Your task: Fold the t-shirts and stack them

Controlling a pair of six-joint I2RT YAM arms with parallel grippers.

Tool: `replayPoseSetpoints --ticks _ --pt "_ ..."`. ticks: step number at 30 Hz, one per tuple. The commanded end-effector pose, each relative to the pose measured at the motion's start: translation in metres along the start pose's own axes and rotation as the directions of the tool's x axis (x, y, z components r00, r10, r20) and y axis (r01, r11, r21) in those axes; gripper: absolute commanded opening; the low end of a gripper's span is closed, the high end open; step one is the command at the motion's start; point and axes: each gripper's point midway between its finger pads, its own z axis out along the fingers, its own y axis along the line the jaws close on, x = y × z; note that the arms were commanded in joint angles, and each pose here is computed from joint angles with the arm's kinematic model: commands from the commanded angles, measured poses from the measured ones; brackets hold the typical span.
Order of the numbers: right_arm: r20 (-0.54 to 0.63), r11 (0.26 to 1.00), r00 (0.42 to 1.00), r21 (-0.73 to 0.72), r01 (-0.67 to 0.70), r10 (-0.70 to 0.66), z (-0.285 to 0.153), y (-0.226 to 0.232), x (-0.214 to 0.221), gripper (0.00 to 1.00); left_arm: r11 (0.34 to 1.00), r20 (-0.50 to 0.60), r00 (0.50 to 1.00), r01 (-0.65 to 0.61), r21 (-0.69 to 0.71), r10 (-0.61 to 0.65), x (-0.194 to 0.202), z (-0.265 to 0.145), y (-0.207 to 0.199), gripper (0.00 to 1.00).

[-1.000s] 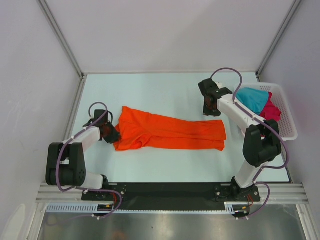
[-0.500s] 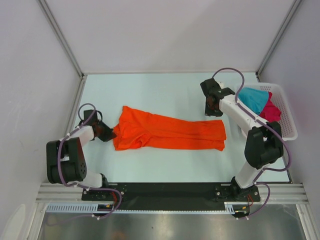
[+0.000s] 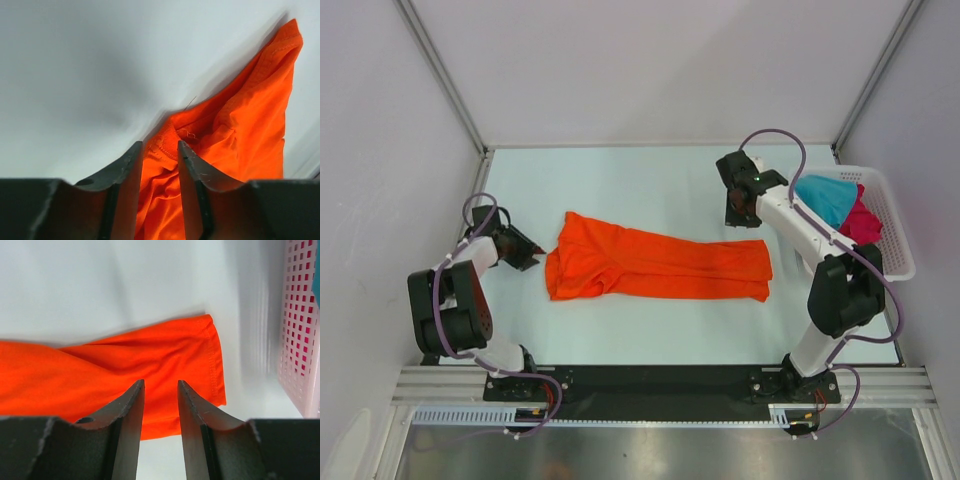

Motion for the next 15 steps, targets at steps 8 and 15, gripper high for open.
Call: replayPoseSetpoints --ticks 8,15 --pt "0.005 0.999 0.999 -0.012 0.032 -0.032 -0.005 0.018 -0.002 0.38 0.991 0.054 0.993 -0.11 0.072 0.106 -0.004 -0.03 -0.016 1.0" --pt "0.007 0.999 0.999 -0.012 0.033 -0.033 -0.004 0.018 -0.002 0.38 0.985 -0.026 0.992 -0.117 0.127 0.121 0.018 -0.015 -0.02 1.0"
